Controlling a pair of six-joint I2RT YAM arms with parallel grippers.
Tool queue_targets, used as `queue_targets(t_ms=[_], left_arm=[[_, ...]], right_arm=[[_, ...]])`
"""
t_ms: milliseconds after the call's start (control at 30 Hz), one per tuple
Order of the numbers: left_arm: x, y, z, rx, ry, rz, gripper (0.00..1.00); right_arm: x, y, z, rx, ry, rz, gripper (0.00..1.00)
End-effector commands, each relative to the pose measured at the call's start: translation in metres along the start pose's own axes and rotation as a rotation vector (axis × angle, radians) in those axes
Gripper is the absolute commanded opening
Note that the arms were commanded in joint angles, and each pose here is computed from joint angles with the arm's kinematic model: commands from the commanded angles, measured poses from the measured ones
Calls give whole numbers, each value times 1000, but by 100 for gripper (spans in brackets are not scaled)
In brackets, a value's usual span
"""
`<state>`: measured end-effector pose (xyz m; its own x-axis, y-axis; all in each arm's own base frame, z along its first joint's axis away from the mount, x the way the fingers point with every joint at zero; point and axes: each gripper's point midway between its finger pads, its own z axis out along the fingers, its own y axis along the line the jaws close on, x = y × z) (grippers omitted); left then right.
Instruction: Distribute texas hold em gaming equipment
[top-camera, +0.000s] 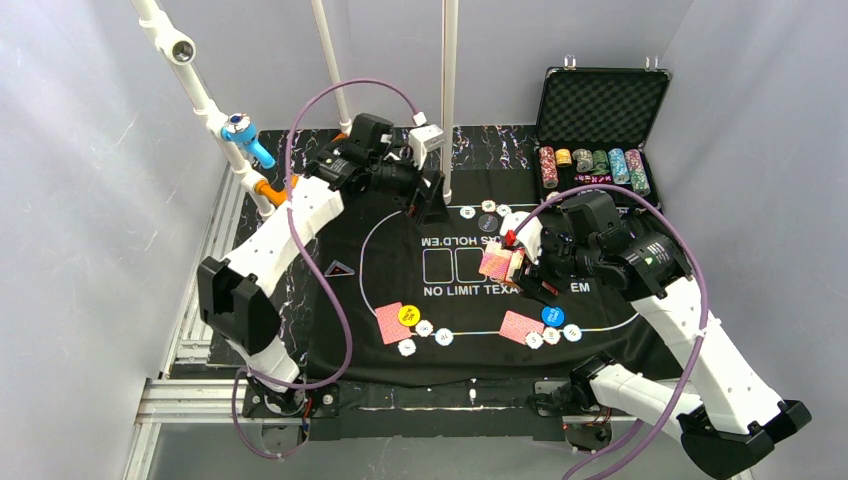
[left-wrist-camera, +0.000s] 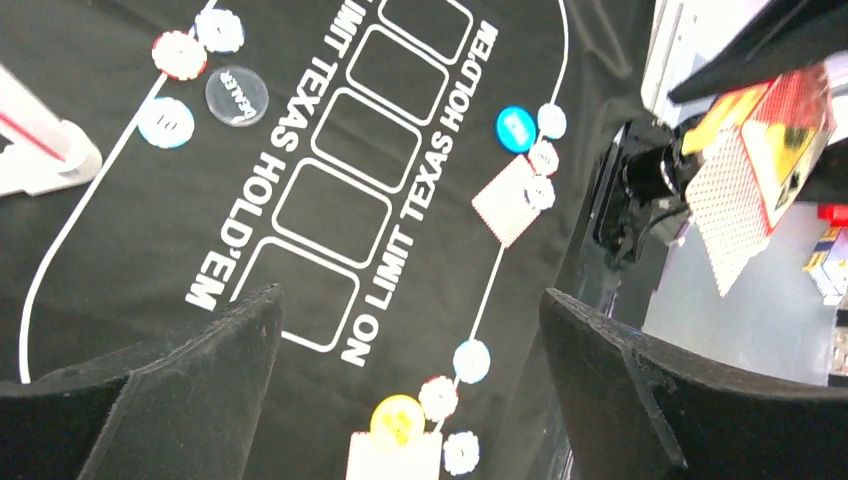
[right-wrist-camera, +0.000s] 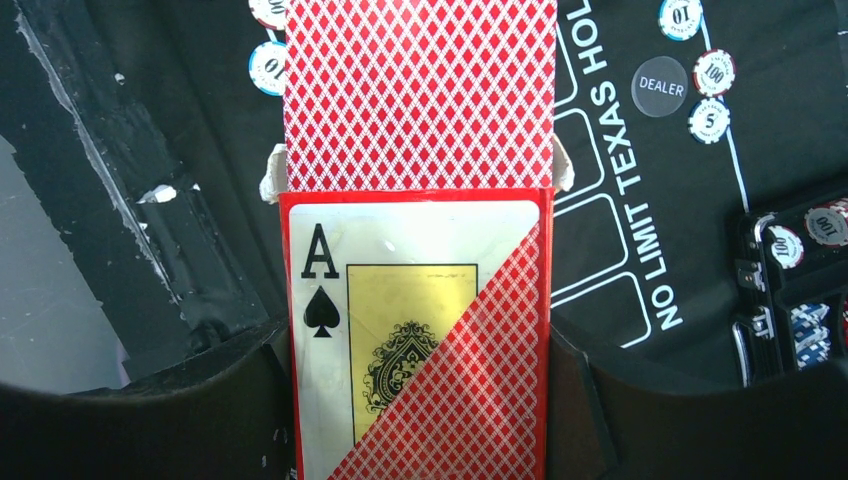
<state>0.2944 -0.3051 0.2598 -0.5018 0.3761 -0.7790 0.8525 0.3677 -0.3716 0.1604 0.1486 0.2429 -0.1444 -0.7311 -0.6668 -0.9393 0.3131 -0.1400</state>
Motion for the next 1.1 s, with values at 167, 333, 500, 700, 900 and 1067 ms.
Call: queue_targets(t_ms=[167, 333, 500, 700, 900, 1067], left_arm=[[-22, -70, 13, 245, 2, -264, 98], [-24, -109, 13, 428, -37, -332, 98], [-16, -118, 29, 457, 26, -375, 98], [16, -116, 66, 361, 140, -446, 90], [28, -104, 65, 352, 160, -538, 51], [24, -107, 54, 377, 127, -517, 37]], right_arm=[[-2, -10, -7, 65, -4, -27, 1], [1, -13, -4, 71, 9, -27, 1], [-7, -14, -3, 71, -20, -34, 1], [-23, -18, -7, 73, -69, -34, 1], [-28, -15, -12, 63, -86, -47, 1], [-21, -11, -11, 53, -68, -39, 1]])
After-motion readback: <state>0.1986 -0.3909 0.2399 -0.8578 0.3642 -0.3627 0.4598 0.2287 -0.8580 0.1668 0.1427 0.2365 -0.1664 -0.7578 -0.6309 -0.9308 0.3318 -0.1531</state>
